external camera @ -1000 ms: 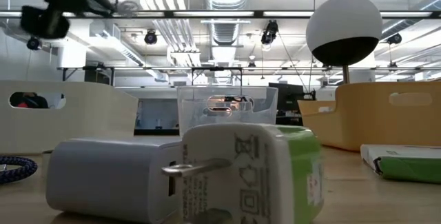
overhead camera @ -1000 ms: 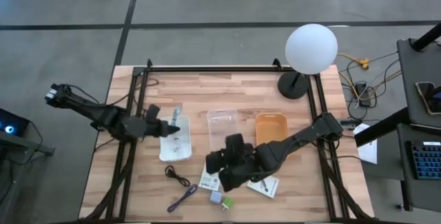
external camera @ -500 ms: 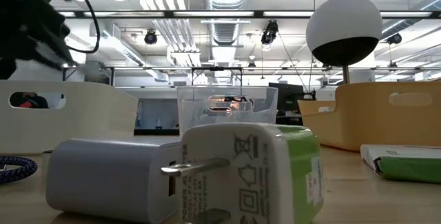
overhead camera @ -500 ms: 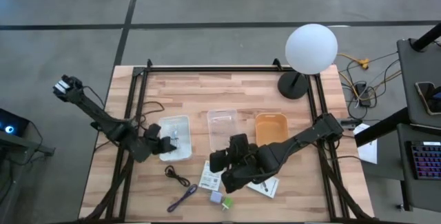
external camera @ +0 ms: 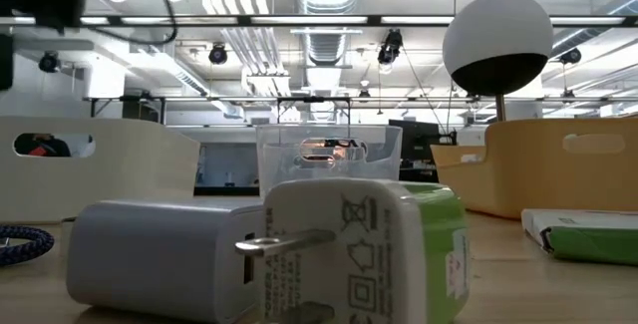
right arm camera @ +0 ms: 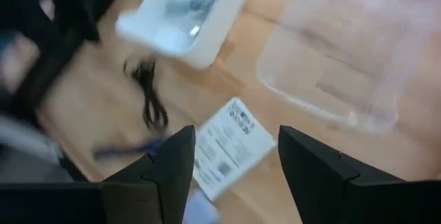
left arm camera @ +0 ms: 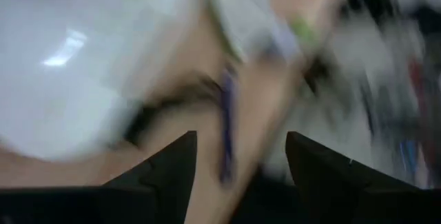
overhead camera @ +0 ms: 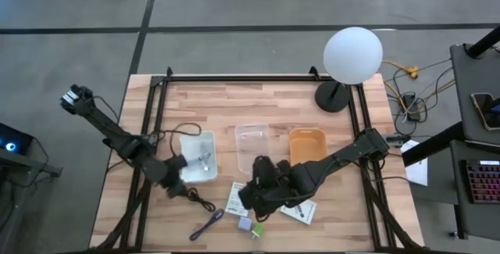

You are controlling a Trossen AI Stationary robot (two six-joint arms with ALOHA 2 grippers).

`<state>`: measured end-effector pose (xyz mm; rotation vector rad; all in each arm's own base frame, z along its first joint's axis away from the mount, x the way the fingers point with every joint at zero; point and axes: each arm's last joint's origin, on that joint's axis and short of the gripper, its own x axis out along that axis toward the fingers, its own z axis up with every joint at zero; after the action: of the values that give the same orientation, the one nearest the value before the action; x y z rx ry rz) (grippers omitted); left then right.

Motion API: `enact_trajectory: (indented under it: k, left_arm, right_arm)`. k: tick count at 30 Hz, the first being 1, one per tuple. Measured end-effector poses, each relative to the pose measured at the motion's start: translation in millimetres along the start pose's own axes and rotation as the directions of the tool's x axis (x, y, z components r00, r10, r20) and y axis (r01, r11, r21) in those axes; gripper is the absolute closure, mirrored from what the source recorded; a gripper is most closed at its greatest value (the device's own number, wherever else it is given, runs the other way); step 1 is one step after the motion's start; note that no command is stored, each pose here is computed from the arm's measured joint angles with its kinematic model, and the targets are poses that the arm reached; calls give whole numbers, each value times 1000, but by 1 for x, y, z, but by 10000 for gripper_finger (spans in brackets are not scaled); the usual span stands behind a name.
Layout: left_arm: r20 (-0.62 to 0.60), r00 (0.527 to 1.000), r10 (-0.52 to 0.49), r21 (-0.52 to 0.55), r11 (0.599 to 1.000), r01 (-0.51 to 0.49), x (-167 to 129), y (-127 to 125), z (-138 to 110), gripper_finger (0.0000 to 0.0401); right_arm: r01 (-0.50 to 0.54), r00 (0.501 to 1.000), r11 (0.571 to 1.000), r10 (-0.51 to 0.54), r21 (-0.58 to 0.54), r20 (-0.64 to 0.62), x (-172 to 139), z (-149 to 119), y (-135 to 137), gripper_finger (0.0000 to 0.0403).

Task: Pick and place items into bin
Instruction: Put the black charger cable into the white bin

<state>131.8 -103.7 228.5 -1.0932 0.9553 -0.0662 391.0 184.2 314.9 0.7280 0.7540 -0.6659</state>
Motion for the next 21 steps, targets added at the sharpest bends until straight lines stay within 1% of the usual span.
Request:
enact_trajectory:
  k: [1,2,4,5,6,7,9,10,11,12,13,14,16,17,19,21]
  left_arm:
    - [-63,997,-40,74,996,45,-2,-5,-3,193]
    - [-124,990,-67,139,987,84,-4,-9,-6,193]
    - [-204,976,-75,247,961,125,-3,-13,-12,197]
    - [-222,973,-64,294,947,130,-2,-14,-15,199]
    - [-234,971,-52,332,934,130,1,-15,-17,201]
    - [-241,970,-34,366,922,123,4,-16,-19,204]
    - [-225,974,21,441,894,83,14,-14,-24,210]
    - [-205,977,54,497,866,57,20,-13,-28,214]
    - [-173,981,83,563,826,30,25,-13,-31,218]
    - [-143,984,107,630,776,7,30,-14,-34,222]
    - [-116,985,125,695,719,-9,34,-15,-37,225]
    - [-92,985,143,757,653,-24,39,-18,-39,229]
    - [-47,985,166,851,523,-48,48,-25,-41,235]
    - [-26,984,176,877,477,-62,53,-29,-41,238]
    - [18,980,197,905,415,-99,61,-35,-39,244]
    - [42,973,225,934,337,-118,72,-38,-35,249]
  right_arm:
    - [-17,1000,994,16,-109,-9,0,0,2,209]
    - [-33,999,974,32,-225,-12,1,0,3,209]
    - [-47,999,907,45,-418,-16,2,-1,5,209]
    - [-56,998,869,47,-491,-31,3,-2,5,209]
    - [-69,997,841,49,-536,-52,3,-2,5,209]
    - [-76,997,827,49,-557,-64,4,-1,5,209]
    - [-74,997,823,41,-563,-70,5,-1,4,209]
    - [-69,997,822,35,-566,-71,5,-1,3,209]
    - [-63,997,817,27,-573,-72,5,-1,2,209]
    - [-57,997,809,18,-585,-73,6,-2,1,209]
    - [-52,997,798,9,-601,-75,7,-4,0,209]
    - [-50,997,787,3,-615,-78,7,-6,0,209]
    - [-38,996,768,-20,-639,-84,8,-8,-3,209]
    - [-32,996,764,-33,-645,-88,9,-9,-4,209]
    - [-23,995,761,-46,-648,-90,9,-9,-6,209]
    - [-16,995,766,-54,-643,-89,11,-9,-7,209]
